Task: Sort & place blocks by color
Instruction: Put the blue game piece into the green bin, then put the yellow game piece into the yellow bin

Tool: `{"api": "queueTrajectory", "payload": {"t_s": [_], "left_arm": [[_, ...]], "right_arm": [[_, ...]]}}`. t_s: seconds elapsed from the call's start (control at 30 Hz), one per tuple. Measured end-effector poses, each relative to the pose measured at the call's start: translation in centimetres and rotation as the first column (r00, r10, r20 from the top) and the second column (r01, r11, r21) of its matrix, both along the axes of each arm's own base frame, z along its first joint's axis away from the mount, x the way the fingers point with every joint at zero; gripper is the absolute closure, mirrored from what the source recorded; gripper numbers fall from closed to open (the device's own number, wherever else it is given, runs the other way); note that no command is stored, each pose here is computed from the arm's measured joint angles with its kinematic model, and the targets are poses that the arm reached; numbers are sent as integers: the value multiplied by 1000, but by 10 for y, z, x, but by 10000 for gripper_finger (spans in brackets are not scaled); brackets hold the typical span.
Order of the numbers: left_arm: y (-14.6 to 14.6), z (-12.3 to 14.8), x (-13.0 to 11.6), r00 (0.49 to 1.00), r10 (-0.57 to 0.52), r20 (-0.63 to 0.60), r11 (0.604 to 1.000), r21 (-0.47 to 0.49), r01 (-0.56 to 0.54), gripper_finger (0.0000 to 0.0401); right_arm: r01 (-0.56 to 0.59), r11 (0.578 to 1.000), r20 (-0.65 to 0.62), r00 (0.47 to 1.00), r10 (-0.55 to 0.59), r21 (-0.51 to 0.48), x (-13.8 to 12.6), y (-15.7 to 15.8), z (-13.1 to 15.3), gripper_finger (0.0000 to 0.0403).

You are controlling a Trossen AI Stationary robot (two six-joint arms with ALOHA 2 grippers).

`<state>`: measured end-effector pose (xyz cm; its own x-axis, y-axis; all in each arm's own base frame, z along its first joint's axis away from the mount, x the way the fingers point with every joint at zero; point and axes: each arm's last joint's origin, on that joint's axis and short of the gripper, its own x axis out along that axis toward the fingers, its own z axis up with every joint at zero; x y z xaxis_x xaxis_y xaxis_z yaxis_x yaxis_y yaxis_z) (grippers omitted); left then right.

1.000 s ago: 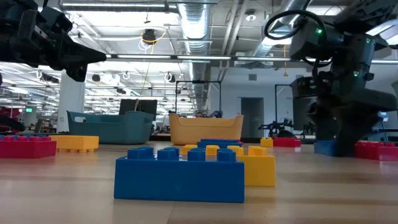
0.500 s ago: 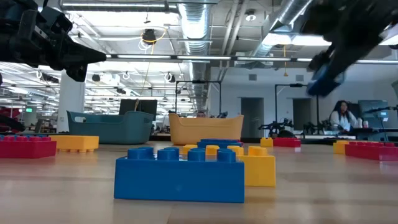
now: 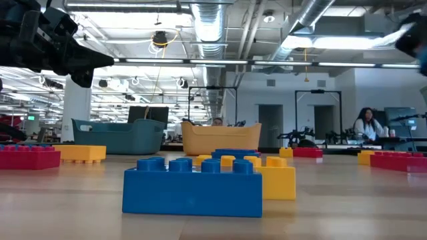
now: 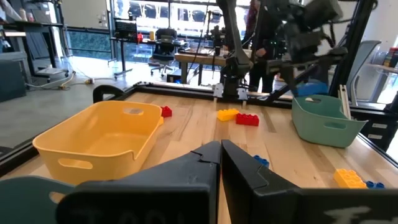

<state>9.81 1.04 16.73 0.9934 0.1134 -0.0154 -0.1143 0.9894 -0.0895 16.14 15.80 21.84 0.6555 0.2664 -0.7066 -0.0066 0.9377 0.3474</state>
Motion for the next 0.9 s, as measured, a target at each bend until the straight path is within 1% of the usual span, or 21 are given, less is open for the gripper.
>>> {"api": "queueTrajectory", "payload": {"t_s": [0.13, 0.33, 0.47, 0.57, 0.67, 0.77, 0.83, 0.9], "left_arm": [[0, 0, 0, 1000, 0, 0, 1000, 0, 0, 401], [0, 0, 0, 1000, 0, 0, 1000, 0, 0, 401], [0, 0, 0, 1000, 0, 0, 1000, 0, 0, 401], [0, 0, 0, 1000, 0, 0, 1000, 0, 0, 401], [0, 0, 0, 1000, 0, 1, 1000, 0, 0, 401], [0, 0, 0, 1000, 0, 0, 1000, 0, 0, 401], [0, 0, 0, 1000, 0, 0, 1000, 0, 0, 401], [0, 0, 0, 1000, 0, 0, 1000, 0, 0, 401]], "right_arm": [[16, 999, -33, 999, -15, 30, 5, 17, -16, 107], [33, 998, -67, 997, -29, 59, 13, 32, -35, 53], [39, 992, -128, 992, -24, 118, 15, 36, -40, 35], [61, 982, -169, 985, -30, 179, 15, 37, -39, 32], [65, 977, -176, 984, -30, 201, 14, 36, -36, 32], [56, 972, -152, 988, -21, 230, 15, 38, -26, 32], [38, 972, -133, 991, -7, 231, 15, 38, -18, 32], [14, 972, -74, 997, 3, 234, 17, 39, -6, 32]]}}
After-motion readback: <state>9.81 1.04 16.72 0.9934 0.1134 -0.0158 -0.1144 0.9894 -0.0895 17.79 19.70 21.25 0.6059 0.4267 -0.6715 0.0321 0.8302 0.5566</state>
